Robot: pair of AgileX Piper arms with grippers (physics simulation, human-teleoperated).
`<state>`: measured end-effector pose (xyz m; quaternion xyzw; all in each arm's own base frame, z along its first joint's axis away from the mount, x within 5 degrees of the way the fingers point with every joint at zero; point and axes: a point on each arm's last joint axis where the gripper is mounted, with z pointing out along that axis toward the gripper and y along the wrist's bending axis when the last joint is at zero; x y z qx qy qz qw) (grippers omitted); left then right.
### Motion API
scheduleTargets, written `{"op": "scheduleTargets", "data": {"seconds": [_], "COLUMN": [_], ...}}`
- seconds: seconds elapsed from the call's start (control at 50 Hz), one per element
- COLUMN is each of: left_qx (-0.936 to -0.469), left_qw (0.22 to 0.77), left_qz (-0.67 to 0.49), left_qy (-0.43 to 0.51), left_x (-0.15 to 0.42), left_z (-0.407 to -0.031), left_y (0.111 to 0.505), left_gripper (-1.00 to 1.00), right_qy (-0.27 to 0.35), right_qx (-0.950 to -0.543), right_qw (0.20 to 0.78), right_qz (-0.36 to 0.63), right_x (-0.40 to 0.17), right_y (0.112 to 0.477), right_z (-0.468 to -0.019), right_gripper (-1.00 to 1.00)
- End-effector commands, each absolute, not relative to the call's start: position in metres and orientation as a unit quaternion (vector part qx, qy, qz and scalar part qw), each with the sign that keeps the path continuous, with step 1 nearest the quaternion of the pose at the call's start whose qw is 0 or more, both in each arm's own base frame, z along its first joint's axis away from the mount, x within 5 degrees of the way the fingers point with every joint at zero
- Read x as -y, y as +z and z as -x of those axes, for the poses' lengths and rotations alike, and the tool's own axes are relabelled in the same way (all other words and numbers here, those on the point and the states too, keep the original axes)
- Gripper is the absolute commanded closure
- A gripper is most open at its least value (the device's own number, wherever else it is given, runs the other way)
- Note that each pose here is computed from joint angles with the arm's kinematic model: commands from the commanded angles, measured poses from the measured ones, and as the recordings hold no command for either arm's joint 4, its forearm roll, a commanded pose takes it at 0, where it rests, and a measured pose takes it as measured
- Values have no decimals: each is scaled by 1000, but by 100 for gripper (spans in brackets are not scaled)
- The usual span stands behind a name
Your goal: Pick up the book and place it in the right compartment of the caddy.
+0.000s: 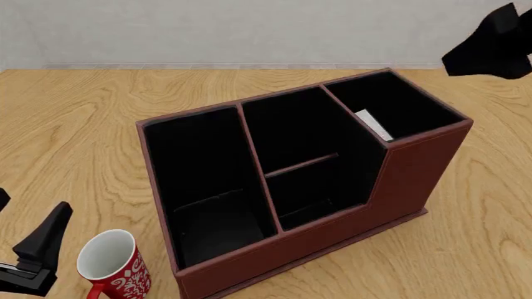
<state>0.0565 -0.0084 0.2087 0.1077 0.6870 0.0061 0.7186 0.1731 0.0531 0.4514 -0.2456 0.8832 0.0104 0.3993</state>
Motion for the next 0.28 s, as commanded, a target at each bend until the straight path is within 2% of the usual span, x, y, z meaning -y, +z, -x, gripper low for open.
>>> {"op": "scheduleTargets", "data": {"seconds": [0.02, 0.18, 0.2, 0.22, 0.26, 0.28], "left_qx": [-683, -683, -682, -678, -676, -675], "left_qw": [723, 723, 723, 728, 730, 731], "left_qz": [-106, -106, -107, -102, -99, -99], "left_qy": [5, 5, 6, 9, 9, 11], "left_x": [8, 8, 8, 8, 7, 7], "left_z": [-56, -56, -56, -56, -56, -55], "left_y": [209, 209, 210, 212, 213, 215], "left_gripper": [-100, -100, -100, -100, -100, -100], "right_qy": [18, 18, 14, 32, 43, 42], "right_qx": [-857, -857, -846, -816, -808, -788], "right_qw": [451, 451, 472, 521, 535, 558], "right_qz": [247, 247, 248, 249, 244, 258], "right_x": [-42, -42, -36, -25, -23, -17], "right_y": [467, 467, 462, 446, 445, 443], "right_z": [-127, -127, -111, -67, -58, -42], "right_gripper": [-100, -100, -100, -100, -100, -100]}}
